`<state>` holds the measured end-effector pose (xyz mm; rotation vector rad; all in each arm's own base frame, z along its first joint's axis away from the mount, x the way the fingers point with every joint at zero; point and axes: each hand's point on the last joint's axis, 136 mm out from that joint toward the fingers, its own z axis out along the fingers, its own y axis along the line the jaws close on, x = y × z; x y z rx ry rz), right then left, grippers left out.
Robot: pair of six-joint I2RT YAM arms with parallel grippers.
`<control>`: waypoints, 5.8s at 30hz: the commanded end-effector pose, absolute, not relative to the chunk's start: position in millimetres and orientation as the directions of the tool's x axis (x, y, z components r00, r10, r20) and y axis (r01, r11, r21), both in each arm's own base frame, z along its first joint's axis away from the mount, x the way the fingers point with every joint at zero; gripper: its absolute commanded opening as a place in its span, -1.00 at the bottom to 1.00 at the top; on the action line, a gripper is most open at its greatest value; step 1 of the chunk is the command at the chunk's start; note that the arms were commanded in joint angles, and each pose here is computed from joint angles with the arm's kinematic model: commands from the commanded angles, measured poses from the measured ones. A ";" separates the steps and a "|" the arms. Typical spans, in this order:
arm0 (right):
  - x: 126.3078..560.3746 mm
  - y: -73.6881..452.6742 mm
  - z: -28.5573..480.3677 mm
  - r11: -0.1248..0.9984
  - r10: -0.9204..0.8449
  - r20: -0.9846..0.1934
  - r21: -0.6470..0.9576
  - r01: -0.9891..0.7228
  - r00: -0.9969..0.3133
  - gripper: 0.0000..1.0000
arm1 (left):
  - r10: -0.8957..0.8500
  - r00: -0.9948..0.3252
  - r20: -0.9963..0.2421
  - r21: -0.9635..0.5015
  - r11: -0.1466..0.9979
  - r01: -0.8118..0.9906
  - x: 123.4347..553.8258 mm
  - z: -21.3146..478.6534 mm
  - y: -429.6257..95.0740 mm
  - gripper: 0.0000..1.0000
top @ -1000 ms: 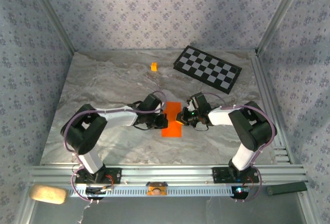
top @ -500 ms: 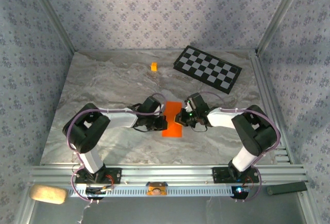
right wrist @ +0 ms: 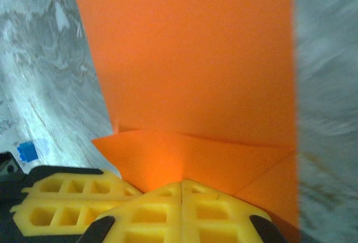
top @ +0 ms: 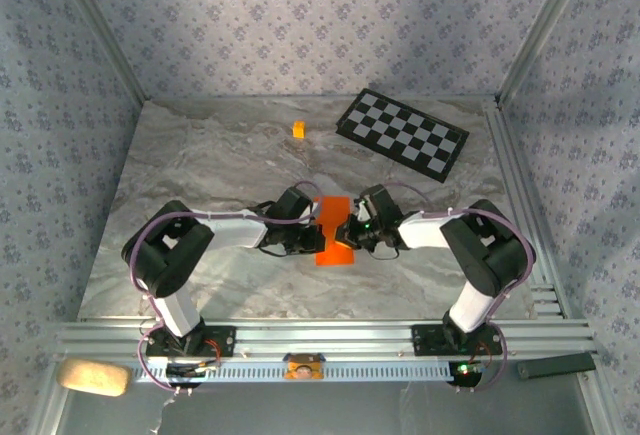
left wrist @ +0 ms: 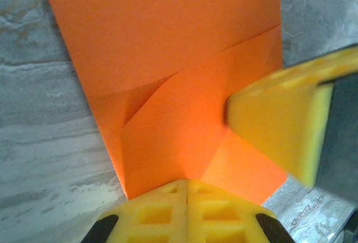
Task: Fold a paper plane with a square sheet of paper (pick it up from the middle)
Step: Fold the triangle a second time at the center of the table, then turn over the paper at the center of the table.
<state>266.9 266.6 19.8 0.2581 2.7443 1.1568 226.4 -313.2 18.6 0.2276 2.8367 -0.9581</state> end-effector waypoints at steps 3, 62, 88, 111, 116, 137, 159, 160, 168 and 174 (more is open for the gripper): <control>294.2 225.8 8.2 0.717 0.322 -0.065 0.668 0.198 -0.945 -0.91 | 0.092 -0.992 -0.081 -0.493 0.862 0.120 206.5 -14.3 -284.9 -1.00; 209.6 252.7 26.7 0.804 0.269 -0.002 0.552 0.223 -0.963 -0.22 | 0.171 -0.972 -0.161 -0.468 0.854 0.227 241.5 2.7 -298.9 -0.87; 270.1 269.8 43.0 0.688 0.286 -0.101 0.714 0.131 -0.953 -0.05 | 0.162 -0.974 -0.158 -0.468 0.857 0.218 240.7 0.4 -297.5 -0.88; 286.6 255.1 22.9 0.659 0.327 -0.079 0.733 0.168 -0.942 -0.41 | 0.145 -0.975 -0.168 -0.480 0.852 0.210 243.1 7.1 -299.9 -0.87; 288.0 255.0 22.5 0.645 0.324 -0.076 0.747 0.162 -0.943 -0.55 | 0.133 -0.974 -0.183 -0.494 0.844 0.209 244.9 14.2 -301.8 -0.85; 292.0 249.4 55.9 0.637 0.282 -0.165 0.769 0.056 -0.945 -0.89 | -0.006 -0.915 -0.403 -0.545 0.805 0.234 264.9 84.5 -292.0 -0.41; 290.3 131.4 153.9 0.998 -0.040 -0.550 0.022 -0.062 -0.834 -0.93 | -0.288 -0.750 -0.595 -0.521 0.849 0.087 278.5 144.3 -204.3 -0.41; 290.7 127.2 155.5 0.998 -0.055 -0.548 -0.015 -0.056 -0.835 -0.93 | -0.301 -0.744 -0.596 -0.523 0.849 0.076 278.7 144.8 -200.7 -0.41; 294.0 110.4 156.8 0.889 -0.268 -0.448 -0.455 -0.040 -0.853 -1.00 | -0.386 -0.700 -0.601 -0.528 0.849 -0.015 275.4 143.7 -175.6 -0.42; 298.4 141.6 136.3 0.803 -0.365 -0.361 -0.589 -0.093 -0.858 -1.00 | -0.445 -0.656 -0.610 -0.521 0.849 -0.091 269.9 143.6 -153.3 -0.44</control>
